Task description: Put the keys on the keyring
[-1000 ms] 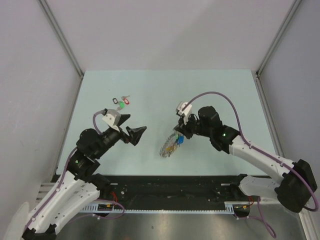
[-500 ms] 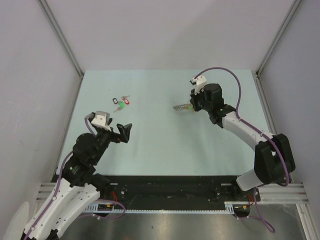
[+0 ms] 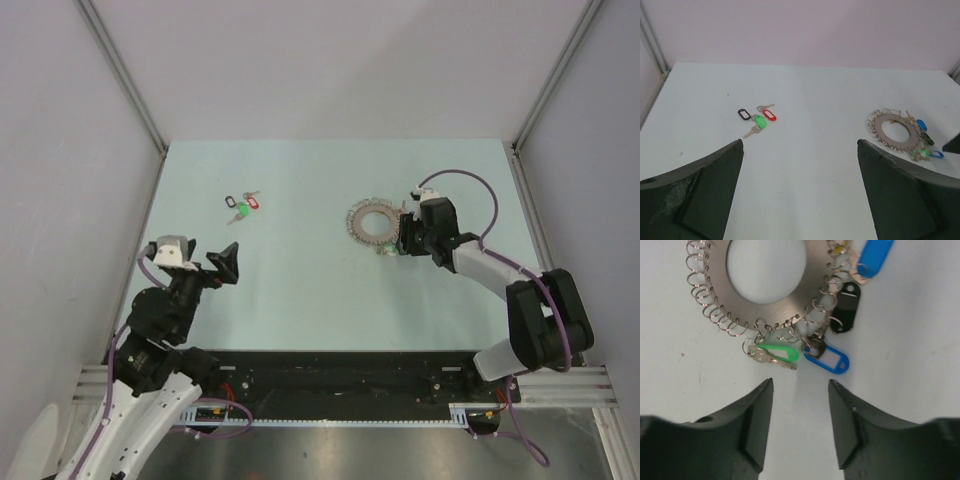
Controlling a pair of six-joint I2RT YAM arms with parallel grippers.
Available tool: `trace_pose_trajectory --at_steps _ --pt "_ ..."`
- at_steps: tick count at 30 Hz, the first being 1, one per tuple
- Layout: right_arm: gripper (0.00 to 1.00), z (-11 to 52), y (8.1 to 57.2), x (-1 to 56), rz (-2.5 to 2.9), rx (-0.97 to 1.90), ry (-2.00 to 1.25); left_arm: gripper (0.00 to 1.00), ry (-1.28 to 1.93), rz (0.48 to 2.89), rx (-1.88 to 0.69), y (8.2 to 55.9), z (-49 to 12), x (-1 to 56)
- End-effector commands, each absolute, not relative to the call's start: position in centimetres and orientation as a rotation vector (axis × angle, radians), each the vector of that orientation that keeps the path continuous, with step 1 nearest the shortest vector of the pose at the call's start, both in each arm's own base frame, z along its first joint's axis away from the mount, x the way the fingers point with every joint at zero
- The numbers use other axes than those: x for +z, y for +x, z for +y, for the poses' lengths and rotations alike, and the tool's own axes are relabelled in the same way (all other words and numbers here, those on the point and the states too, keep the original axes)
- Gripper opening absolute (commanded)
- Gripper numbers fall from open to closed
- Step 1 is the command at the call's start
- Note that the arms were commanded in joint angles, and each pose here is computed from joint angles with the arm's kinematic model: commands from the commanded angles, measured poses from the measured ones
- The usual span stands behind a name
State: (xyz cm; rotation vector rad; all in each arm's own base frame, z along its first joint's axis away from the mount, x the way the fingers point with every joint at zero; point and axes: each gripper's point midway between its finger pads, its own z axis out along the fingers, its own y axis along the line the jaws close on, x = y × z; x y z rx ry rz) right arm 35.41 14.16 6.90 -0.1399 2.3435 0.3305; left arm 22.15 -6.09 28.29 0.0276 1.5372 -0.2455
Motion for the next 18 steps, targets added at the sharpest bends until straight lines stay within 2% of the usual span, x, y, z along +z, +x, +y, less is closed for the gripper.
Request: trace_pose_trajectory --at_steps 1,2,7,11,15,18 --pt "0.59 12.0 36.1 12.4 2.199 0.284 0.02 1.0 -0.176 1.424 -0.154 21.6 -2.2 29.9" --pt "0.64 11.5 35.7 13.8 2.165 0.282 0.042 1.0 -0.202 1.391 -0.156 21.1 -1.6 30.2" --pt "0.8 8.0 33.1 17.5 2.085 0.207 0.148 1.0 -0.27 1.302 -0.178 19.4 -0.2 31.2" --pt "0.98 5.3 30.2 21.9 1.958 0.145 0.207 1.0 -0.275 1.25 -0.214 18.2 0.2 31.6" --pt "1.0 2.7 26.2 26.7 1.78 0.122 0.276 1.0 -0.309 1.175 -0.261 16.5 0.9 32.8" --pt "1.0 1.1 23.1 29.6 1.648 0.126 0.301 1.0 -0.294 1.21 -0.261 16.4 0.7 32.8"
